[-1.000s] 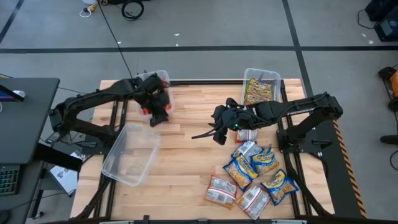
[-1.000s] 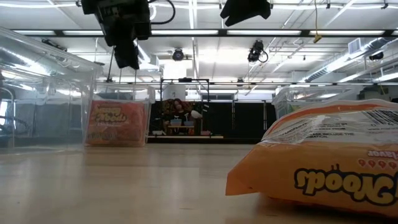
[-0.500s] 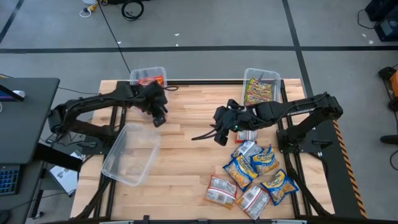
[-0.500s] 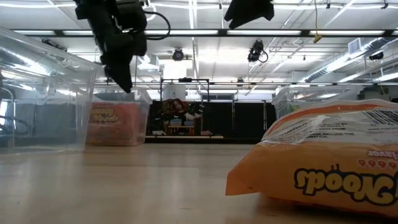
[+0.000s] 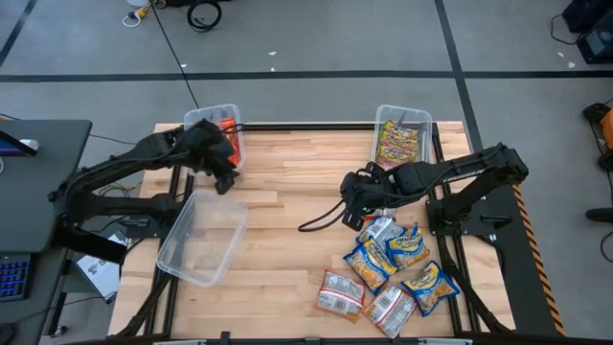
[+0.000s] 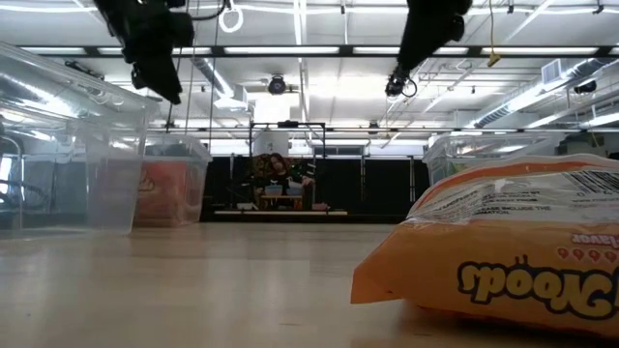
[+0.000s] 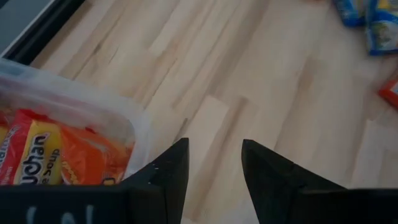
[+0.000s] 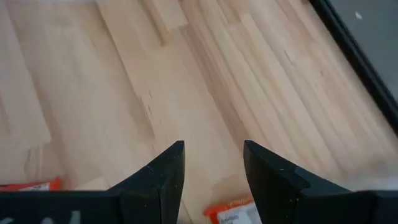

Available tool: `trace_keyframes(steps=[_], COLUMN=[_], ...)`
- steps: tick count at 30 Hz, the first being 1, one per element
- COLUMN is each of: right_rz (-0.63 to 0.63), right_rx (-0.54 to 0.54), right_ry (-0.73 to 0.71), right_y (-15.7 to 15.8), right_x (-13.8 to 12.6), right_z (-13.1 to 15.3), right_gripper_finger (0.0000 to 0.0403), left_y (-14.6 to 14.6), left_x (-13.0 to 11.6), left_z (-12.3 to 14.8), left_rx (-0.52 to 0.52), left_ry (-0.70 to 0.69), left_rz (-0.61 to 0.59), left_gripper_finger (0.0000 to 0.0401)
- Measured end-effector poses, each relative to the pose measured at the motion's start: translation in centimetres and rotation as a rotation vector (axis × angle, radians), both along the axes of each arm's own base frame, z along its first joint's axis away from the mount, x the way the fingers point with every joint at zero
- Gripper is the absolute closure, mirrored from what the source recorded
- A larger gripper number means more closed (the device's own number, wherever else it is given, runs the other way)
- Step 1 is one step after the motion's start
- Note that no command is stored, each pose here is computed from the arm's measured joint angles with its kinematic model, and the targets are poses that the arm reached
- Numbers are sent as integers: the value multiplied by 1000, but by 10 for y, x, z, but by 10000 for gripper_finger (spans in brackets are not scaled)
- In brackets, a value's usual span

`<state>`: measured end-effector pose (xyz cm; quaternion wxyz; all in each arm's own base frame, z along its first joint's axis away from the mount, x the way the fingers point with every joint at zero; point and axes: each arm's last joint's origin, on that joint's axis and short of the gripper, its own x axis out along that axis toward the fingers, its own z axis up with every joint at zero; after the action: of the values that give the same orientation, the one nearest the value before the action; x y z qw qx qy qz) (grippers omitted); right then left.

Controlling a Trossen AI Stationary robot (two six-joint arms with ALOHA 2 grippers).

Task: Sort Maruchan noodles
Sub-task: Put the orange noodle pack into the top left transparent bin

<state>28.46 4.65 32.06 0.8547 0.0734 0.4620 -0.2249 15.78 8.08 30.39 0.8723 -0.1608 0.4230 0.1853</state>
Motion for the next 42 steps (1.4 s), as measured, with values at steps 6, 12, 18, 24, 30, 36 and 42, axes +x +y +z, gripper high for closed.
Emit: trace_keyframes(steps=[6, 12, 18, 24, 30, 36, 42], right_rz=[-161, -463, -840, -826, -607, -187, -43], right_rx=[111, 213, 160, 234, 325, 365, 247], right_ry=[137, 245, 196, 90, -45, 56, 89], right_y=[-3, -8, -20, -21, -14, 17, 34], right_x=[-13, -36, -60, -57, -39, -35, -33], right_z=[-48, -99, -139, -160, -165, -158, -138], right_gripper_finger=[234, 236, 238, 239, 239, 239, 239], left_y=[-7, -11, -9, -7, -8, -15, -31], left_x=[-8, -12, -5, -1, 0, 5, 31], left_z=[7, 12, 19, 24, 22, 6, -1], left_rx=[18, 29, 70, 97, 111, 64, 142], left_ry=[-41, -76, -167, -235, -244, -239, -252], left_rz=[-14, -26, -41, -50, -128, -277, -385], left_gripper_finger=[248, 248, 248, 248, 248, 248, 248])
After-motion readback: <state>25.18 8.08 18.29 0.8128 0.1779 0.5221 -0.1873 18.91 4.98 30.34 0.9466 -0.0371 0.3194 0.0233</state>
